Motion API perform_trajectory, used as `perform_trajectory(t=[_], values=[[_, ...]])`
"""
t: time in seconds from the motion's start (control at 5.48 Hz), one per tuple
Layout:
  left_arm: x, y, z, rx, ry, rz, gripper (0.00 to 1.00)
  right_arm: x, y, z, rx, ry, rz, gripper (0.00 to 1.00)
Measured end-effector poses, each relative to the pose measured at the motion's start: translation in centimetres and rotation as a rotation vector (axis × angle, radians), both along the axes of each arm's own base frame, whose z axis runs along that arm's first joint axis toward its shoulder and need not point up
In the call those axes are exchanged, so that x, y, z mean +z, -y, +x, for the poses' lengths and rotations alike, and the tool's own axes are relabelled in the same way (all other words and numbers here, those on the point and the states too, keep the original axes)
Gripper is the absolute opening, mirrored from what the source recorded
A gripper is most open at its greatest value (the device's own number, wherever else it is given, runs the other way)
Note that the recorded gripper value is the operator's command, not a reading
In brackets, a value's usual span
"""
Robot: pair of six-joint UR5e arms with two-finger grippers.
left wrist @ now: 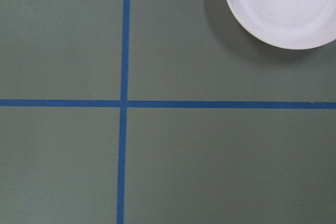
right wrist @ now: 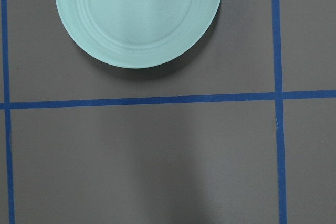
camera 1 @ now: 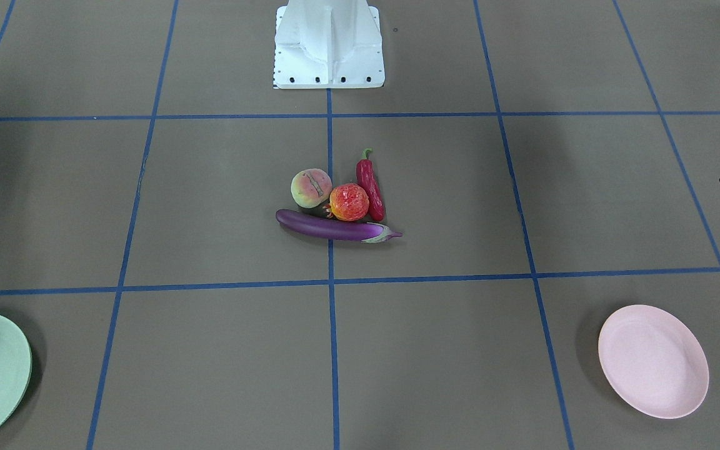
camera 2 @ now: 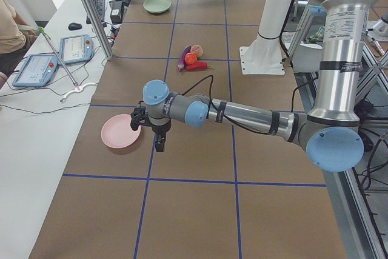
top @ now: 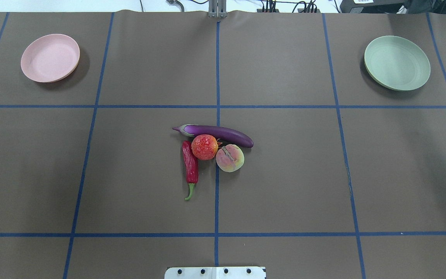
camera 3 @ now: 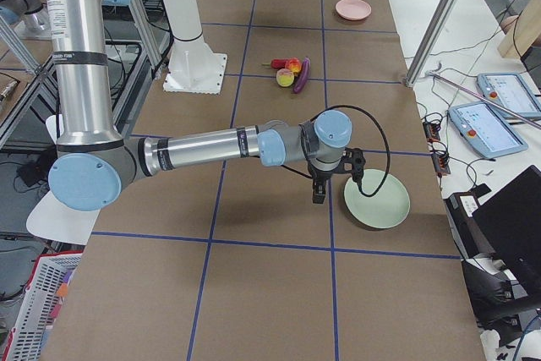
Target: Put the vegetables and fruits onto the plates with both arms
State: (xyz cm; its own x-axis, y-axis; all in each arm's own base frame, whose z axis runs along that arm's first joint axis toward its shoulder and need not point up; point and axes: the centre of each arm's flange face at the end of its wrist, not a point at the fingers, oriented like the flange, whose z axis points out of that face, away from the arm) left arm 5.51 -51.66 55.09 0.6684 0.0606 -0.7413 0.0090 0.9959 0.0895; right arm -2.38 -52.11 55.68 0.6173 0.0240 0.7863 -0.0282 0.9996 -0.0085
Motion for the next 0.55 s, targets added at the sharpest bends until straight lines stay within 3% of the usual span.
perform_trajectory(t=[0.55], values=[[-11.4, -0.3, 15.3, 0.089, -0.112, 0.017, 1.00, -2.0, -0.2, -6.2, -0.113, 0.073, 0.070, 1.00]])
